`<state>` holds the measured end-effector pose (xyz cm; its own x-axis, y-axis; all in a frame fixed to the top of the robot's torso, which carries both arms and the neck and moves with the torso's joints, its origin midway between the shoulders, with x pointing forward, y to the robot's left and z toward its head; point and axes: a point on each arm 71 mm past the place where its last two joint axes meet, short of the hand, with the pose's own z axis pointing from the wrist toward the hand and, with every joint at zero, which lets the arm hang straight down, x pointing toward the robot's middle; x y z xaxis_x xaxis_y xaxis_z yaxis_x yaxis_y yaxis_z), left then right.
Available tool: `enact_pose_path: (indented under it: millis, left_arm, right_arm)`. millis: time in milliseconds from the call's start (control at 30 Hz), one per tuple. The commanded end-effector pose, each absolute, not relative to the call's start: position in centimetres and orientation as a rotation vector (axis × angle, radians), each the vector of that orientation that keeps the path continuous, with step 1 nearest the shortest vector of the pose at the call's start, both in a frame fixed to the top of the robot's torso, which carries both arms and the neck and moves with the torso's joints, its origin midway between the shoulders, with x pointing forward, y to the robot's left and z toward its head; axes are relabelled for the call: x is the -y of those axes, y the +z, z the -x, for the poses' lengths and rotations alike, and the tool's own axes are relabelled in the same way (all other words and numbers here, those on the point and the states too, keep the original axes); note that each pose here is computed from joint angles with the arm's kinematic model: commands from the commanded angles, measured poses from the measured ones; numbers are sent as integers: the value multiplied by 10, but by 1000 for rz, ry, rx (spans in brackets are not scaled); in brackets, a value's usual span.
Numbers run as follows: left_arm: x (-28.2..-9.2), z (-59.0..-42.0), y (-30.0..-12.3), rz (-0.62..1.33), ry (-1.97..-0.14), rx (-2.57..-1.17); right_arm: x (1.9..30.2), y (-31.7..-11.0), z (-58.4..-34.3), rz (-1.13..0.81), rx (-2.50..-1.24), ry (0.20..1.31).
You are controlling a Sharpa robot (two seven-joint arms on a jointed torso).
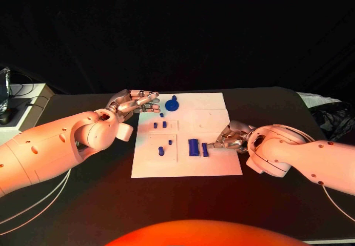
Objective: Assemble the parts on the task board
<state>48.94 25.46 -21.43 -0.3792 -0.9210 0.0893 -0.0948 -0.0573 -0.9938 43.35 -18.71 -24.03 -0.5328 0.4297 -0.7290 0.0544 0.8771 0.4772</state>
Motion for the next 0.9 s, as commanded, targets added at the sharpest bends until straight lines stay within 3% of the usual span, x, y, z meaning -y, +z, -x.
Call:
enact_pose_path:
  millis: [33, 900]
  left_arm:
    - [-253, -489, -214, 1113, -1532, -1522]
    - [-253, -489, -214, 1111, -1535, -1523]
  right_arm:
    - [184, -239, -431, -342, -2093, 571]
    - [176, -256, -428, -287, -2099, 450]
